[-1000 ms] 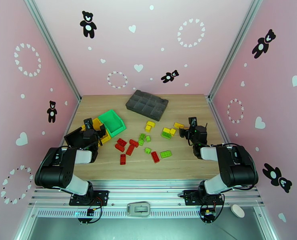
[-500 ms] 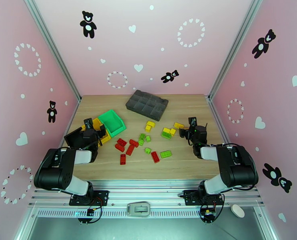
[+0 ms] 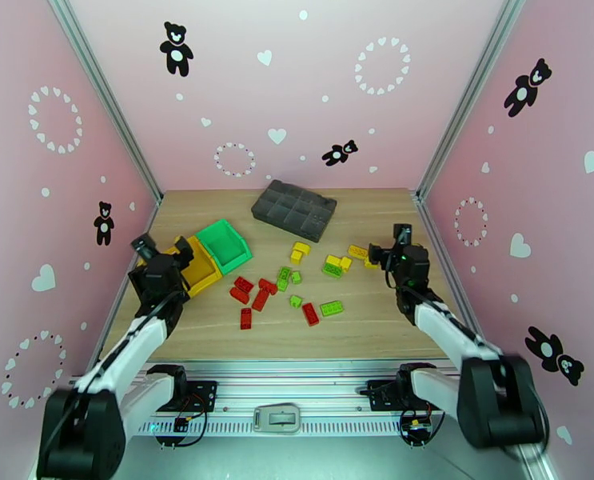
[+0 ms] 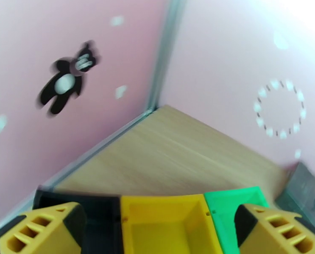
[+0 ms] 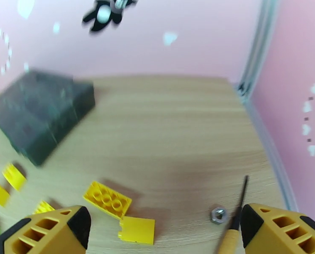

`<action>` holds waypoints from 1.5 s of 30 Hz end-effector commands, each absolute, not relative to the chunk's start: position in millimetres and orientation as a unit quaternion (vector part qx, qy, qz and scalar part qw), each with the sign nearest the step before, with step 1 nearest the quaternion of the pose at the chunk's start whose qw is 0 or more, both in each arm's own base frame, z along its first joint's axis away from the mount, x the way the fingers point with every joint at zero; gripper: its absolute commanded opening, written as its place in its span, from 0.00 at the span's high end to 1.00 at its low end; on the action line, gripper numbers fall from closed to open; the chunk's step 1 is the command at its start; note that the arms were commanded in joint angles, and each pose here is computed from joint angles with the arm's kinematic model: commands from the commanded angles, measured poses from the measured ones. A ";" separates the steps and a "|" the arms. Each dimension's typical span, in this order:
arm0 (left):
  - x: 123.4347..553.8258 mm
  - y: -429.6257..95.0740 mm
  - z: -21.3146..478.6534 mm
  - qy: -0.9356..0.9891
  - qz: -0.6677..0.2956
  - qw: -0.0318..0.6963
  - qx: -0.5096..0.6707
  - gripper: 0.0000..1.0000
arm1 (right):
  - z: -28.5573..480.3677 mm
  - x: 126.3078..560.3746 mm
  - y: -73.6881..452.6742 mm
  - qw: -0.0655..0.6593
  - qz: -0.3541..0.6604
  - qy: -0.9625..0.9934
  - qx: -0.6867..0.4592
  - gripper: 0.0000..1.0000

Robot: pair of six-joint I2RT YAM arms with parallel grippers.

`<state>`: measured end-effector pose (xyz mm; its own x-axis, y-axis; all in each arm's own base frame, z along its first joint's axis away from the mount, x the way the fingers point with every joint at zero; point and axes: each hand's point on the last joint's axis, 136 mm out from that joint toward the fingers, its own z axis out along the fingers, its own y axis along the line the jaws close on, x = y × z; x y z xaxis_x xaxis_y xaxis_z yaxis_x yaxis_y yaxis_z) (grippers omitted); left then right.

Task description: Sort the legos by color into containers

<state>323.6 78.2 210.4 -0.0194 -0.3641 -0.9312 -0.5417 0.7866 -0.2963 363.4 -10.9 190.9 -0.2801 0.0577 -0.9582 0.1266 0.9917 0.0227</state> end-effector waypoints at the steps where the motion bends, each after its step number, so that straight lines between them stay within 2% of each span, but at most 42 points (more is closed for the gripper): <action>1: 293.8 84.0 196.4 0.733 0.079 0.571 -0.362 0.01 | 178.0 325.3 -52.7 0.522 -0.059 0.816 0.240 0.01; 3: 275.6 86.3 202.1 0.734 0.084 0.564 -0.369 0.02 | 175.2 296.2 -77.4 0.470 -0.110 0.814 0.322 0.01; 4: 266.0 88.2 202.3 0.733 0.085 0.560 -0.377 0.02 | 174.2 290.4 -78.9 0.454 -0.114 0.821 0.328 0.01; 9: 224.8 79.1 200.5 0.704 -0.006 0.561 -0.434 0.02 | 166.4 288.2 -39.4 0.438 -0.009 0.859 0.264 0.05; 12: 217.6 58.0 202.1 0.724 -0.065 0.555 -0.403 0.01 | 164.3 282.5 -17.3 0.419 0.042 0.878 0.228 0.11; 17: 210.1 24.9 193.8 0.774 -0.129 0.511 -0.351 0.02 | 164.1 277.3 15.3 0.393 0.100 0.899 0.169 0.12; 19: 213.3 9.4 188.8 0.797 -0.155 0.485 -0.325 0.01 | 164.3 278.3 33.5 0.383 0.129 0.904 0.140 0.16; 24: 229.4 -24.9 171.8 0.841 -0.203 0.417 -0.280 0.03 | 163.0 281.6 70.0 0.352 0.133 0.923 0.076 0.19; 29: 239.6 -50.9 162.4 0.868 -0.204 0.380 -0.246 0.06 | 152.1 286.0 108.6 0.305 0.111 0.946 0.008 0.16; 35: 240.9 -78.5 141.8 0.912 -0.142 0.333 -0.194 0.08 | 129.9 283.6 168.1 0.247 0.098 0.961 -0.080 0.21; 40: 237.5 -101.6 119.3 0.933 -0.116 0.299 -0.162 0.09 | 117.4 273.1 214.7 0.218 0.090 0.961 -0.146 0.20; 45: 229.5 -130.3 90.7 0.950 -0.112 0.261 -0.128 0.15 | 110.6 260.9 243.7 0.209 0.077 0.958 -0.183 0.23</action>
<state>229.9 -123.7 99.6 -0.8285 -0.3042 -0.4702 -0.1755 0.9383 -0.2979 263.1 239.5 108.0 -0.8501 -0.2961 -0.4355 -0.3763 0.9201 0.1090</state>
